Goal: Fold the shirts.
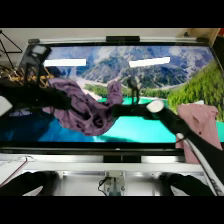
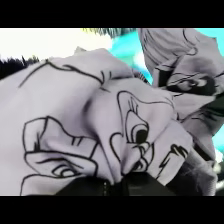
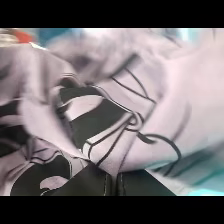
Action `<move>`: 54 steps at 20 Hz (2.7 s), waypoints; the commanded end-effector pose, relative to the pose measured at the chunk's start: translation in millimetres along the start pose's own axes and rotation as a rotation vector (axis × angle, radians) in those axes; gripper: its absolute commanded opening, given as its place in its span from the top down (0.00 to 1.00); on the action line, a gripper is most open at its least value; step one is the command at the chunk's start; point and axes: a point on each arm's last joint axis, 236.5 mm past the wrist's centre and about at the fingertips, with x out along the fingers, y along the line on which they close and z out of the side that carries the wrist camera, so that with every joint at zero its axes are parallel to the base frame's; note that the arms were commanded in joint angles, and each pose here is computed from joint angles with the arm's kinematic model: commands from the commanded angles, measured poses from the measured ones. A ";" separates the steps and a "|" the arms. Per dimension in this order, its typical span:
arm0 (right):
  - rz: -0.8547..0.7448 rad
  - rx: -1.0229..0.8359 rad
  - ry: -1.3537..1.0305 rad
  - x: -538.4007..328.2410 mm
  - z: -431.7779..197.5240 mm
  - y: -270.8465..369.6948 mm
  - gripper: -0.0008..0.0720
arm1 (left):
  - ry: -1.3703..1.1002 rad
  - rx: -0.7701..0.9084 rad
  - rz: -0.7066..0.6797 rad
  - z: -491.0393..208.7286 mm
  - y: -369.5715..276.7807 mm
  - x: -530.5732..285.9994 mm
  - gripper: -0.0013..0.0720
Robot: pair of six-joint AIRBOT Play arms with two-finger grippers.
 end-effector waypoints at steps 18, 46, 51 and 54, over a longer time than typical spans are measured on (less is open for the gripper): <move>-0.384 0.090 0.259 -116.2 -150.6 -78.6 0.26 | 0.352 -0.302 -0.156 -167.0 -44.7 117.5 0.07; -0.192 0.226 0.393 58.5 -142.6 8.0 0.20 | 0.426 -0.270 -0.018 -181.8 82.9 149.4 0.90; -0.156 0.311 0.299 78.6 -125.5 8.6 0.20 | 0.526 -0.462 -0.056 -239.8 67.9 160.1 0.90; -0.144 0.314 0.249 82.2 -114.0 9.4 0.20 | 0.510 -0.529 -0.117 -234.7 51.5 161.0 0.19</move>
